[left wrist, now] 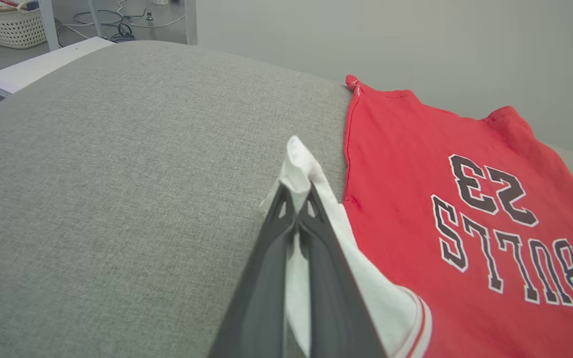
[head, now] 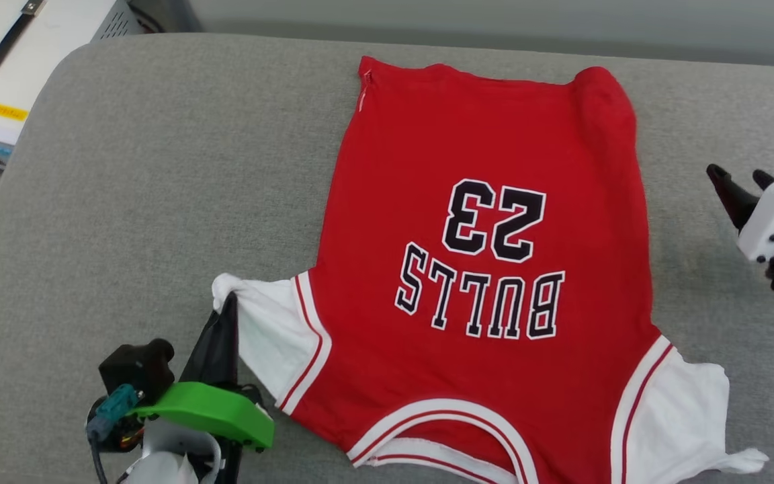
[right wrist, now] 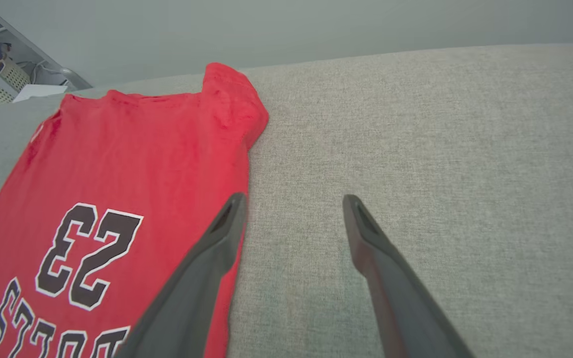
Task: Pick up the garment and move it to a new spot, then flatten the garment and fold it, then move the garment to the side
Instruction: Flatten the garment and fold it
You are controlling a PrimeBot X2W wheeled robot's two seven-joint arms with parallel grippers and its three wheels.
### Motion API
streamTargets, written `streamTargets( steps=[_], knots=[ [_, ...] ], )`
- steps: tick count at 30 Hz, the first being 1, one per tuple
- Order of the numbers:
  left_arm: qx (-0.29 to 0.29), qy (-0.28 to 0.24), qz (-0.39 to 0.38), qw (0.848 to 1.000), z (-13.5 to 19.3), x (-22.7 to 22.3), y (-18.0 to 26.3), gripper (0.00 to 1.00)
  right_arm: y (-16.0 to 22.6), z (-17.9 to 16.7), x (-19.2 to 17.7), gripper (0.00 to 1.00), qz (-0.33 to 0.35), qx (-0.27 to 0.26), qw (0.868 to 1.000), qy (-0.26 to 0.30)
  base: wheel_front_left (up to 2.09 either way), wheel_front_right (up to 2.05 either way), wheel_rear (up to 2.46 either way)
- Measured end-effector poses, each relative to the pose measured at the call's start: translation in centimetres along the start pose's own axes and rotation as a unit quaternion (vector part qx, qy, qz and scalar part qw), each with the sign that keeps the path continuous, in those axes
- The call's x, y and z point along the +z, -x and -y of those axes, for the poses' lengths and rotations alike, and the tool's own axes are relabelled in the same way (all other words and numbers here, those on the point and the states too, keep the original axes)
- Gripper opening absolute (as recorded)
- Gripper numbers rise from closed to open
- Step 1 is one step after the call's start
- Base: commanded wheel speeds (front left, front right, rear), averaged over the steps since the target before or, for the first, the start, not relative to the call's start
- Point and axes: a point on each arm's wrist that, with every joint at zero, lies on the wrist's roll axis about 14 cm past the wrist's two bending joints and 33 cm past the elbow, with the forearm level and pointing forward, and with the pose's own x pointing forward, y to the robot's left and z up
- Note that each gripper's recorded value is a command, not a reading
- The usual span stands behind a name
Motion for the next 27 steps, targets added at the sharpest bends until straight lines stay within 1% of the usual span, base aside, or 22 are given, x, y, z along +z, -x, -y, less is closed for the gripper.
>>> streamTargets(
  steps=[8,13,18,20,22,26,27],
  knots=[
    [-0.029,0.006,0.024,0.999,1.7,1.0,-2.0,0.0,-6.7,-1.6,2.6,1.0,-0.068,0.014,0.997,0.036,0.0,0.0,0.0],
    [-0.028,0.008,0.024,0.999,1.5,0.6,-3.4,0.0,-10.6,-2.4,2.4,1.0,-0.105,0.017,0.993,0.059,0.0,0.0,0.0],
    [-0.018,0.004,0.012,1.0,0.7,-0.6,-4.3,0.0,-14.1,-3.0,-0.9,1.0,-0.158,0.024,0.984,0.079,0.0,0.0,0.0],
    [-0.011,0.002,0.008,1.0,0.2,-1.1,-4.3,0.0,-14.9,-3.1,-3.4,1.0,-0.197,0.027,0.977,0.08,0.0,0.0,0.0],
    [0.001,-0.001,-0.001,1.0,-0.6,-1.7,-4.2,0.0,-15.3,-2.8,-5.7,1.0,-0.246,0.024,0.965,0.085,0.0,0.0,0.0],
    [0.014,-0.005,-0.01,1.0,-1.6,-2.3,-4.1,0.0,-16.1,-2.9,-6.8,0.99,-0.286,0.029,0.955,0.073,0.0,0.0,0.0],
    [0.017,-0.007,-0.011,1.0,-1.7,-2.4,-4.1,0.0,-16.2,-3.0,-6.9,0.48,-0.29,0.03,0.954,0.069,0.0,0.0,0.0]
  ],
)
